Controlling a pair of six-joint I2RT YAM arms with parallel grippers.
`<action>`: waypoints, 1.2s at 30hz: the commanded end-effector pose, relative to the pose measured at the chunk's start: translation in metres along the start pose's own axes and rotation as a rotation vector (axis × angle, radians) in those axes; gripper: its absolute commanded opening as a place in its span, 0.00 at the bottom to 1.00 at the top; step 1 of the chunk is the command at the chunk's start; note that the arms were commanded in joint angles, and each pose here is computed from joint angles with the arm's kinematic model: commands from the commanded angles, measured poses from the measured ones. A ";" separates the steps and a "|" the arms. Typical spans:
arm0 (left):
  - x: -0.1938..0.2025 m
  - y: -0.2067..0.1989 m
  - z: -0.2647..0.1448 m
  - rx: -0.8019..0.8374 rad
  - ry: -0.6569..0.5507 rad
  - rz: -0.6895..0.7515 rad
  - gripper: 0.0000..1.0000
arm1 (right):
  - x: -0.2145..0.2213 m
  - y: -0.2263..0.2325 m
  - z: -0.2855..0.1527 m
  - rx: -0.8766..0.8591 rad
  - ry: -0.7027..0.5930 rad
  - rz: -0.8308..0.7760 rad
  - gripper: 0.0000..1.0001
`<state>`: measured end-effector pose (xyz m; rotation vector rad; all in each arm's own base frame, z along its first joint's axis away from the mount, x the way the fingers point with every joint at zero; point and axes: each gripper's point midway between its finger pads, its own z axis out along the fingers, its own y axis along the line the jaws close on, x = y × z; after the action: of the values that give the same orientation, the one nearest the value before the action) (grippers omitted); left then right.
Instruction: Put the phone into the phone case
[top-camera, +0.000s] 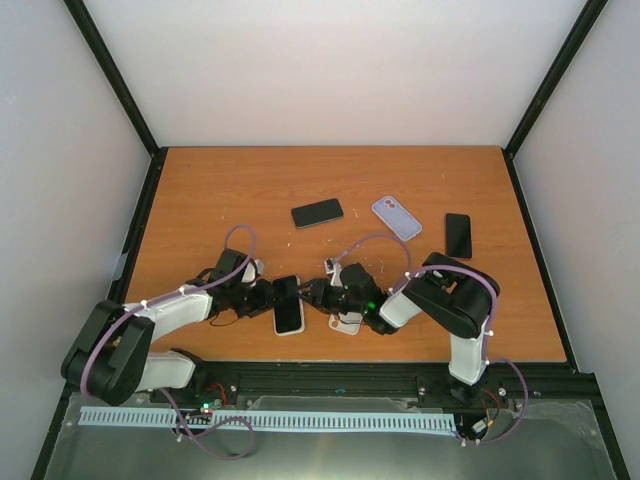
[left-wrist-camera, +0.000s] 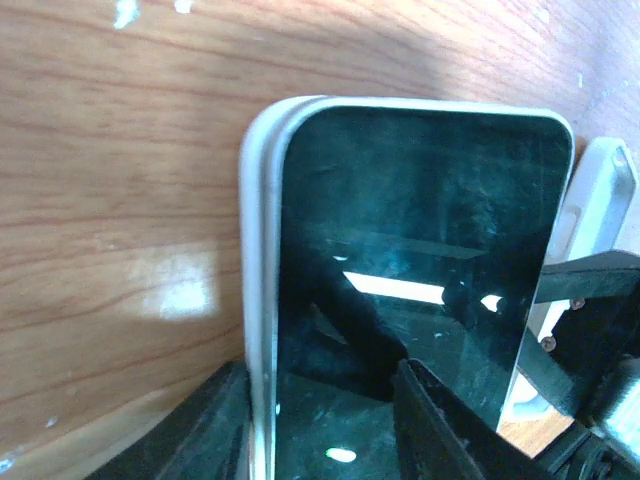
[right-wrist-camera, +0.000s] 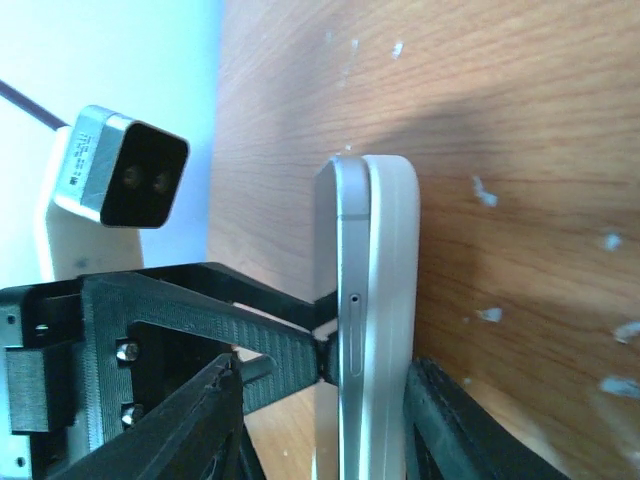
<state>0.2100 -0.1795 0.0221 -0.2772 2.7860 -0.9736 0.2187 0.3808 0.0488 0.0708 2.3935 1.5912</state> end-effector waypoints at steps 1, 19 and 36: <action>0.007 -0.022 0.001 0.107 0.036 0.055 0.43 | 0.023 0.081 -0.010 -0.288 0.101 -0.119 0.45; 0.011 -0.064 -0.007 0.330 0.067 0.209 0.47 | 0.027 0.067 -0.019 -0.285 0.104 -0.101 0.45; 0.004 -0.056 -0.004 0.256 0.046 0.208 0.46 | 0.047 0.026 -0.018 -0.145 0.183 -0.087 0.35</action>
<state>0.1893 -0.2027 0.0285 -0.0619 2.7669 -1.2086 0.1910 0.3678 0.0561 -0.0456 2.3869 1.6634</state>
